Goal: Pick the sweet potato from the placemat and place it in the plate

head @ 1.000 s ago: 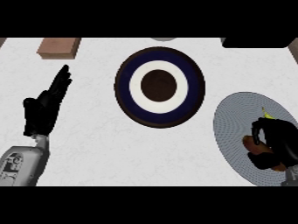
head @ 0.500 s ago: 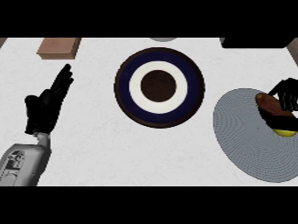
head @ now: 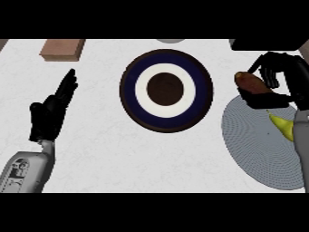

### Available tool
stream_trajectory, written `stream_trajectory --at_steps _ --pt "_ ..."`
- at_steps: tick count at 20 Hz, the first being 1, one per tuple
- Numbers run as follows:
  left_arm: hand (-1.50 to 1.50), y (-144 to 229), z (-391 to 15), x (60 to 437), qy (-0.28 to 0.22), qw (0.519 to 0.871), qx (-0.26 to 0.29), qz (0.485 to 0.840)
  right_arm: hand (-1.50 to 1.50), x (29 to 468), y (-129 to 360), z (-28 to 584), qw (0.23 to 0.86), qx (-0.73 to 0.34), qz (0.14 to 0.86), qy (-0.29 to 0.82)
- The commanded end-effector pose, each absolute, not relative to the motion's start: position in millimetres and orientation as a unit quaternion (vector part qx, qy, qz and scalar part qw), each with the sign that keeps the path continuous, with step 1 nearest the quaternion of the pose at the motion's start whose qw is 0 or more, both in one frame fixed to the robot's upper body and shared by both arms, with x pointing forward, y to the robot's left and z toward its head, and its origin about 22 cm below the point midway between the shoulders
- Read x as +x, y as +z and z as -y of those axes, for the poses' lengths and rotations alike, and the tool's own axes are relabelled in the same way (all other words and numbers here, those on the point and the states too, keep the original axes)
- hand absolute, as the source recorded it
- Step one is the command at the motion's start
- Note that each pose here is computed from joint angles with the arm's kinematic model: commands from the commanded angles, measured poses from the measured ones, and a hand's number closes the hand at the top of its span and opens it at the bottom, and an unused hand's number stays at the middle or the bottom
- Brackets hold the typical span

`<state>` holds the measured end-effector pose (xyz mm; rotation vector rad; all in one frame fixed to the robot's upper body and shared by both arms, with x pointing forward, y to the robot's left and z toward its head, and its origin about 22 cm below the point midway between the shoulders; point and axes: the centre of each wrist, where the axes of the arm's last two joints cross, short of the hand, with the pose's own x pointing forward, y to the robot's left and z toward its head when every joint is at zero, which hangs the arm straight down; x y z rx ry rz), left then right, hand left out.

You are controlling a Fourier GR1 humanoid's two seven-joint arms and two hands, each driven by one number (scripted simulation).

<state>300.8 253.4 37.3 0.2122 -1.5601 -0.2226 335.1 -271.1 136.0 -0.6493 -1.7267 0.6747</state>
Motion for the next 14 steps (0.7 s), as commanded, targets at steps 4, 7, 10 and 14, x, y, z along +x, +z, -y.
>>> stream_trajectory --at_steps 4,7,10,14 --pt "0.0 37 -252 297 -0.105 0.699 0.086 0.702 1.5 385 131 198 0.568 -0.225 0.732 0.301" --pt "0.0 50 -240 301 -0.105 0.703 0.084 0.699 1.5 390 140 163 0.571 -0.198 0.735 0.308" --pt "0.0 31 -228 288 -0.1 0.704 0.092 0.697 1.5 405 127 152 0.58 -0.211 0.717 0.325" --pt "0.0 39 -256 299 -0.11 0.698 0.09 0.702 1.5 410 112 108 0.561 -0.272 0.672 0.4"
